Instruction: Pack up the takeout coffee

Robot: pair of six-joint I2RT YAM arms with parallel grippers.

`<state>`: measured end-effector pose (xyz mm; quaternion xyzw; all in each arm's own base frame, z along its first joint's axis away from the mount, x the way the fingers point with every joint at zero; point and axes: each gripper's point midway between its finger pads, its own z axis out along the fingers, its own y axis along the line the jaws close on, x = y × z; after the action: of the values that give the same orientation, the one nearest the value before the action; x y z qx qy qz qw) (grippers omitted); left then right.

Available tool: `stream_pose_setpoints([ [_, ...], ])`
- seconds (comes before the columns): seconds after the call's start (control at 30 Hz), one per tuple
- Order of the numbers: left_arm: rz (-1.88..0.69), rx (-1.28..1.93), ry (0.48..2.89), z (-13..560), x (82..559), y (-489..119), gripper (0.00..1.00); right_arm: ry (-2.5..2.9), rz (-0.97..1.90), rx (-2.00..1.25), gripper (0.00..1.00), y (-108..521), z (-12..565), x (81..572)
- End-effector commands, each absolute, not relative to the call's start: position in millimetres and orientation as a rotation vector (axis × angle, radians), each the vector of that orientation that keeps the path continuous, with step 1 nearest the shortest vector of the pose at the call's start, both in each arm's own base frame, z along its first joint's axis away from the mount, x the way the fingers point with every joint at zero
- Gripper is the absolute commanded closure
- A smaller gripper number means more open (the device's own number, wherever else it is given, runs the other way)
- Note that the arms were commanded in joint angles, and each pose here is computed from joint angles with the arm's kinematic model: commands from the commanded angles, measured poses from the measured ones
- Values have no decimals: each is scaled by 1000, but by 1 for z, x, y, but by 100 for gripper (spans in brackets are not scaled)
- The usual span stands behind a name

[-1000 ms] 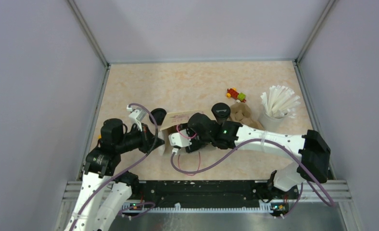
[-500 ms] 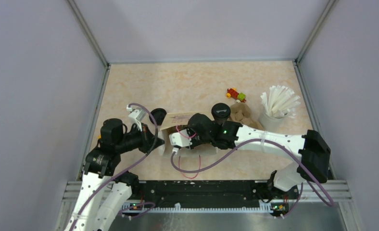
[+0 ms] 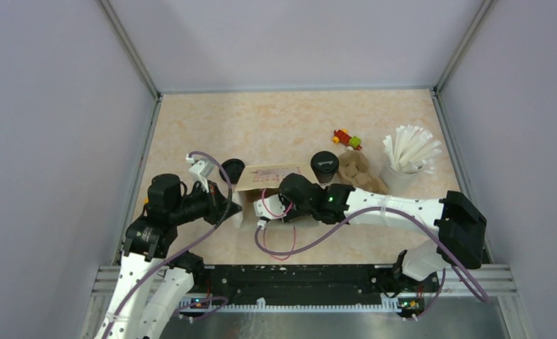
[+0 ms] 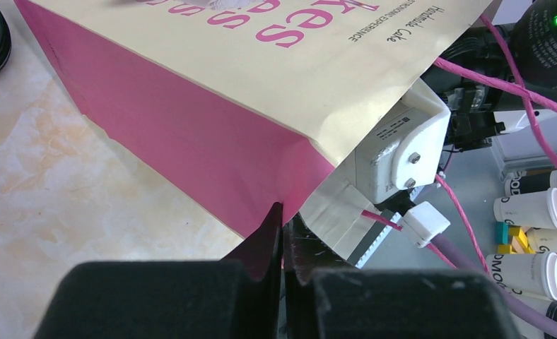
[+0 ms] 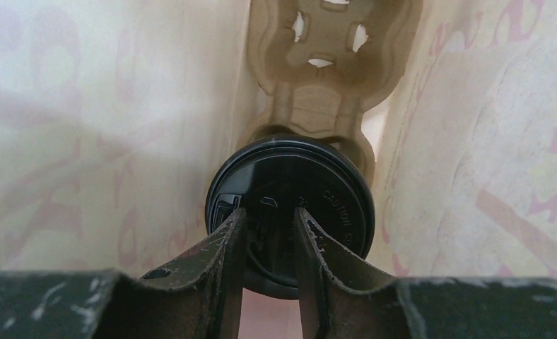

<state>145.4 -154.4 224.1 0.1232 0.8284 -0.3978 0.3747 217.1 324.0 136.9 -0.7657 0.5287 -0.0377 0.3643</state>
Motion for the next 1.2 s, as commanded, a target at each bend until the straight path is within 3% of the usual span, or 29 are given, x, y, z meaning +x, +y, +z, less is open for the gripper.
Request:
stream_pose_setpoints([
  [0.0,-1026,359,2047,244,146,-157,97,1380,-148,-1866,70,320,147,233],
  [0.33,-1024,364,2045,246,147,-157,97,1380,-125,-1819,70,323,157,239],
  [0.6,-1007,360,2053,247,151,-156,96,1336,5,-1828,61,336,186,222],
  [1.17,-1012,328,2060,263,159,-157,97,1321,119,-1776,59,337,235,207],
])
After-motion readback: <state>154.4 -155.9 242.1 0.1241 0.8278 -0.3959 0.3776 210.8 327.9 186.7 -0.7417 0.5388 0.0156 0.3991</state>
